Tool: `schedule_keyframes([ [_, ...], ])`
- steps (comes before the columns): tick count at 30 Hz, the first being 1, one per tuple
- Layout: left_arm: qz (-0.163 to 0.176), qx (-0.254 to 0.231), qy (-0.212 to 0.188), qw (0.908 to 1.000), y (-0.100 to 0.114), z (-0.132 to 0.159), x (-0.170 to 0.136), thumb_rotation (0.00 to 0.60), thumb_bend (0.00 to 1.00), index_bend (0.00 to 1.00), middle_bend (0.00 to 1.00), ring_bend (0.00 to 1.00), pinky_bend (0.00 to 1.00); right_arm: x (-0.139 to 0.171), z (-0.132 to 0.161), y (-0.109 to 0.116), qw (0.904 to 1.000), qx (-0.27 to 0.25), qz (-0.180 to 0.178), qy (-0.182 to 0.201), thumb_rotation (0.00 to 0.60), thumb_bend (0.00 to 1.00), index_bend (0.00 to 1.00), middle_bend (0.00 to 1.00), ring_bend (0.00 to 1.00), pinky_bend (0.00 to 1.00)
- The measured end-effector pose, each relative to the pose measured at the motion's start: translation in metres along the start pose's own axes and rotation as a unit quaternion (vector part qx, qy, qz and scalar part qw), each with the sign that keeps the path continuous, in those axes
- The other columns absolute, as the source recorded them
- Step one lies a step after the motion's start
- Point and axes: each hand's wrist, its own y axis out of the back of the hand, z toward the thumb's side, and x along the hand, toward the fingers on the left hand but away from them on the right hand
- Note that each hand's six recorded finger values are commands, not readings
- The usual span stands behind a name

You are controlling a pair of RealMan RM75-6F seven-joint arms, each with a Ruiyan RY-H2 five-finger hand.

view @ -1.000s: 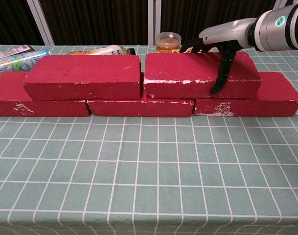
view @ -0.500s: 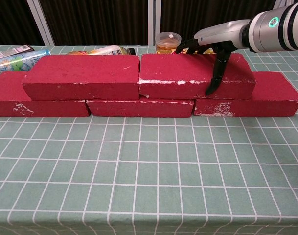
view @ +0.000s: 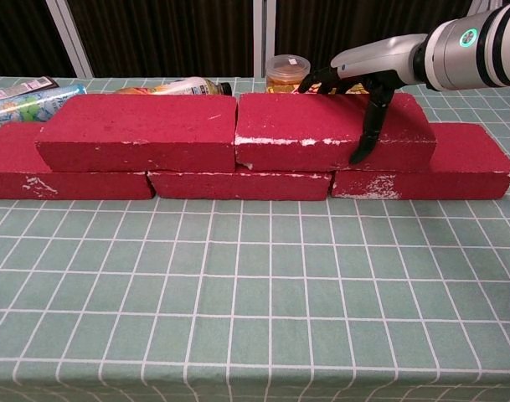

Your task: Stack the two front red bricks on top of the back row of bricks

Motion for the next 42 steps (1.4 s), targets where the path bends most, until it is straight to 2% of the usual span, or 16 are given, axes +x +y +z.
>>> schedule_keyframes([
  [27, -0.005, -0.001, 0.003, 1.0000, -0.0025, -0.0028, -0.0003, 0.600, 0.03, 0.00, 0.00, 0.00, 0.00, -0.0011, 0.0049, -0.0029, 1.0000, 0.000, 0.005, 0.006, 0.600, 0.08, 0.00, 0.29, 0.24, 0.00],
  [32, -0.005, -0.002, 0.003, 1.0000, -0.0027, -0.0037, -0.0003, 0.600, 0.03, 0.00, 0.00, 0.00, 0.00, -0.0018, 0.0054, -0.0045, 0.9999, -0.002, 0.009, 0.006, 0.600, 0.02, 0.00, 0.27, 0.21, 0.00],
  [35, -0.006, -0.003, 0.004, 1.0000, -0.0029, -0.0045, -0.0004, 0.600, 0.03, 0.00, 0.00, 0.00, 0.00, -0.0019, 0.0058, -0.0042, 0.9999, -0.002, 0.009, 0.008, 0.600, 0.00, 0.00, 0.22, 0.14, 0.00],
  [38, -0.006, -0.003, 0.005, 1.0000, -0.0030, -0.0050, -0.0002, 0.600, 0.03, 0.00, 0.00, 0.00, 0.00, -0.0014, 0.0064, -0.0041, 0.9999, -0.006, 0.011, 0.009, 0.600, 0.00, 0.00, 0.10, 0.03, 0.00],
  [40, -0.006, -0.004, 0.005, 1.0000, -0.0028, -0.0051, -0.0001, 0.600, 0.03, 0.00, 0.00, 0.00, 0.00, -0.0009, 0.0073, -0.0039, 0.9998, -0.010, 0.013, 0.011, 0.600, 0.00, 0.00, 0.03, 0.00, 0.00],
  [42, -0.004, -0.005, 0.005, 1.0000, -0.0024, -0.0054, -0.0003, 0.600, 0.03, 0.00, 0.00, 0.00, 0.00, -0.0002, 0.0087, -0.0025, 0.9997, -0.015, 0.013, 0.014, 0.600, 0.00, 0.00, 0.00, 0.00, 0.00],
])
